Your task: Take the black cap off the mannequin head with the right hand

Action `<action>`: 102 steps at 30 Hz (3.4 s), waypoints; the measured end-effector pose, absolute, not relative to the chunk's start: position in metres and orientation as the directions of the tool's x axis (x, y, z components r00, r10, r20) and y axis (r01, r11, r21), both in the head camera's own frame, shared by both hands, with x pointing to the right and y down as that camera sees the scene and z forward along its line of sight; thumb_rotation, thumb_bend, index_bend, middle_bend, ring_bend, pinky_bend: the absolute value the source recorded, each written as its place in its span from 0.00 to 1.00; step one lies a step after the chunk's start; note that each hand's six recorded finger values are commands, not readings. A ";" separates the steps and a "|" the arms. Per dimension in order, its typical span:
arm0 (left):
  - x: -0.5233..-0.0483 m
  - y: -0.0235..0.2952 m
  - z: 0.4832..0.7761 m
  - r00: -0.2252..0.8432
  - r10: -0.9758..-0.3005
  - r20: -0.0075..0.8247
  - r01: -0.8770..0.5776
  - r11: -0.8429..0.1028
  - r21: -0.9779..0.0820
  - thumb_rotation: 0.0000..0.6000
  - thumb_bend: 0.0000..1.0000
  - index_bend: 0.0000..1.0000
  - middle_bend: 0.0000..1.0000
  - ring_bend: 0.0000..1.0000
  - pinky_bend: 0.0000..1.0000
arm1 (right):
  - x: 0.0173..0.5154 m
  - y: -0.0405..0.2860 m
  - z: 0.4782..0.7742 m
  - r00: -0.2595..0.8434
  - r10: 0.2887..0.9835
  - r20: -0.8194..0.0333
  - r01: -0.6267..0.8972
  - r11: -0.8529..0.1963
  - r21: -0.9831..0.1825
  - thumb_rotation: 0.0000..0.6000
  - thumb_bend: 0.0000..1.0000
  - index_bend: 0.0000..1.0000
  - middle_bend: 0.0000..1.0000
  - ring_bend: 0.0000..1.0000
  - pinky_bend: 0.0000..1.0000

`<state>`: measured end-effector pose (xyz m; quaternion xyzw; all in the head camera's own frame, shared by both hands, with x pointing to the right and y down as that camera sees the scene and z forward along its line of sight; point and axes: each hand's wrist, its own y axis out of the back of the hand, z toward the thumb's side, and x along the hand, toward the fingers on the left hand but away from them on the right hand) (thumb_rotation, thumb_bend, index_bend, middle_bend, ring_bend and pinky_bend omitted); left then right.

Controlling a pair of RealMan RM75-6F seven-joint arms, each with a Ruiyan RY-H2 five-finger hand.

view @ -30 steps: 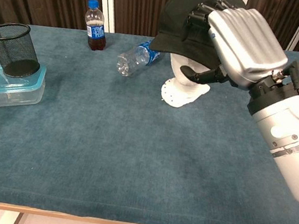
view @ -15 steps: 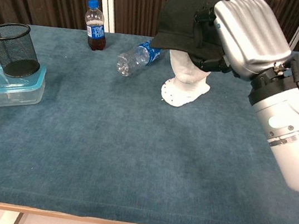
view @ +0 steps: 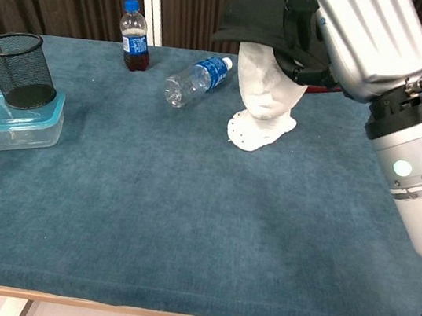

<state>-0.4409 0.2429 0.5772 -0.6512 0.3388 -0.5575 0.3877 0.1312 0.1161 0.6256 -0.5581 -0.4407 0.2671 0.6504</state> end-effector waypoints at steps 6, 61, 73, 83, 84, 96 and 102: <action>-0.441 0.243 0.576 0.150 -0.875 0.460 -0.012 -0.466 -0.885 1.00 0.32 0.00 0.00 0.06 0.13 | 0.129 0.111 0.617 0.487 0.810 0.326 0.120 0.307 -0.944 1.00 0.39 1.00 0.71 0.62 0.91; -0.442 0.244 0.578 0.134 -0.872 0.470 -0.008 -0.475 -0.880 1.00 0.32 0.00 0.00 0.06 0.13 | 0.311 0.143 0.696 0.400 0.911 -0.100 -0.319 0.036 -0.947 1.00 0.23 0.19 0.29 0.25 0.63; -0.441 0.246 0.578 0.135 -0.871 0.473 -0.004 -0.477 -0.879 1.00 0.32 0.00 0.00 0.06 0.13 | 0.305 0.192 0.710 0.411 0.859 -0.304 -0.339 -0.165 -0.926 1.00 0.00 0.00 0.00 0.00 0.06; -0.440 0.245 0.580 0.134 -0.869 0.476 0.004 -0.480 -0.877 1.00 0.32 0.00 0.00 0.06 0.13 | 0.314 0.236 0.670 0.408 0.719 -0.562 -0.394 -0.417 -0.819 1.00 0.00 0.00 0.00 0.00 0.00; -0.440 0.245 0.581 0.134 -0.869 0.477 0.005 -0.481 -0.877 1.00 0.32 0.00 0.01 0.06 0.13 | 0.318 0.239 0.665 0.402 0.703 -0.587 -0.416 -0.431 -0.801 1.00 0.00 0.00 0.00 0.00 0.00; -0.438 0.247 0.578 0.138 -0.873 0.468 0.006 -0.471 -0.882 1.00 0.32 0.00 0.01 0.06 0.13 | 0.347 0.257 0.629 0.335 0.642 -0.690 -0.494 -0.503 -0.709 1.00 0.00 0.00 0.00 0.00 0.00; -0.439 0.248 0.576 0.135 -0.878 0.459 0.010 -0.462 -0.887 1.00 0.32 0.00 0.01 0.06 0.13 | 0.375 0.252 0.581 0.231 0.813 -0.534 -0.302 -0.462 -0.834 1.00 0.00 0.00 0.00 0.00 0.00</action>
